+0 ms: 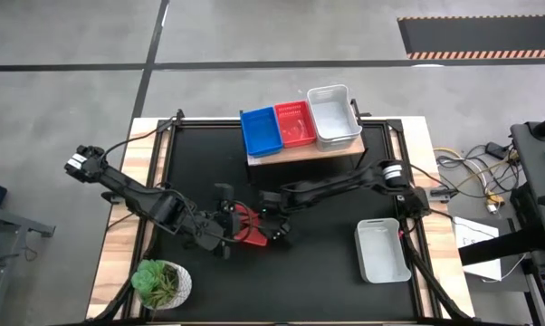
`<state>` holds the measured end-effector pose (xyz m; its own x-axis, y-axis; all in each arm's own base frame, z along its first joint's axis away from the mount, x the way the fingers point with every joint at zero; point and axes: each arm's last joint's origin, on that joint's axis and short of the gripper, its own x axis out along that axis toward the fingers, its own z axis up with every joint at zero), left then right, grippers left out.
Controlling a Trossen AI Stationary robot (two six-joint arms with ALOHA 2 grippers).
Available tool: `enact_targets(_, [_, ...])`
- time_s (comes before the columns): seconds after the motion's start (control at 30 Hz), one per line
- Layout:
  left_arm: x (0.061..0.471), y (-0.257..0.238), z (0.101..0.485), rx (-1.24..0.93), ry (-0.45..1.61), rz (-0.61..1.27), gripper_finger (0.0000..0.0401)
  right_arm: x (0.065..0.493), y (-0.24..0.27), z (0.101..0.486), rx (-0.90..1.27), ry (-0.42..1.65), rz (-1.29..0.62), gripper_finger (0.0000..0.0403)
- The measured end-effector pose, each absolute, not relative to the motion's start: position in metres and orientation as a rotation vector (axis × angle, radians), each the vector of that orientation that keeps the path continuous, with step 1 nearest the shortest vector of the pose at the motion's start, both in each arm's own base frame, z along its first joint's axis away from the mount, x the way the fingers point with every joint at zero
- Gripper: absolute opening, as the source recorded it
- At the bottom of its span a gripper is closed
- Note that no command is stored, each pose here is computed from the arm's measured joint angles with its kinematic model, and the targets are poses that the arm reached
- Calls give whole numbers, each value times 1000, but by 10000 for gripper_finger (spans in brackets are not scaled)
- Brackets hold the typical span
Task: Stack baskets on shelf by color
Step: Stack the red basket on the stacked red basket on the shelf
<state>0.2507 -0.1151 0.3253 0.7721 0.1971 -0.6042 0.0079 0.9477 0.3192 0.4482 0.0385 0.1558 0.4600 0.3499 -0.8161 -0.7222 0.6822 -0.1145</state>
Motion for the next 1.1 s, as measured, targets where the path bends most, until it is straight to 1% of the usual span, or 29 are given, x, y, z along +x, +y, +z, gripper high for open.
enact_targets(0.07, [250, -115, 326, 317, 688, 104, 118, 450, 38, 152, -502, 877, 694, 108])
enact_targets(0.17, [249, -114, 325, 325, 693, 108, 118, 449, 39, 152, -512, 889, 706, 42])
enact_targets(0.2, [249, -114, 325, 335, 694, 116, 118, 448, 40, 154, -519, 894, 716, 25])
enact_targets(0.23, [249, -114, 325, 347, 693, 119, 118, 446, 41, 156, -522, 901, 721, 19])
enact_targets(0.33, [247, -112, 328, 378, 685, 120, 118, 435, 45, 171, -502, 944, 734, 11])
enact_targets(0.43, [245, -109, 333, 434, 667, 149, 118, 416, 53, 195, -474, 1012, 759, 9])
enact_targets(0.57, [239, -102, 342, 547, 633, 220, 118, 383, 59, 237, -397, 1097, 753, 9])
enact_targets(0.7, [242, -89, 354, 585, 575, 267, 118, 344, 60, 288, -305, 1124, 691, 9])
enact_targets(0.87, [259, -63, 360, 615, 538, 291, 118, 296, 55, 354, -232, 969, 573, 9])
enact_targets(1.0, [278, -28, 359, 605, 526, 276, 118, 263, 43, 394, -301, 822, 338, 9])
enact_targets(1.1, [287, 1, 359, 600, 523, 336, 118, 245, 31, 412, -359, 751, 176, 8])
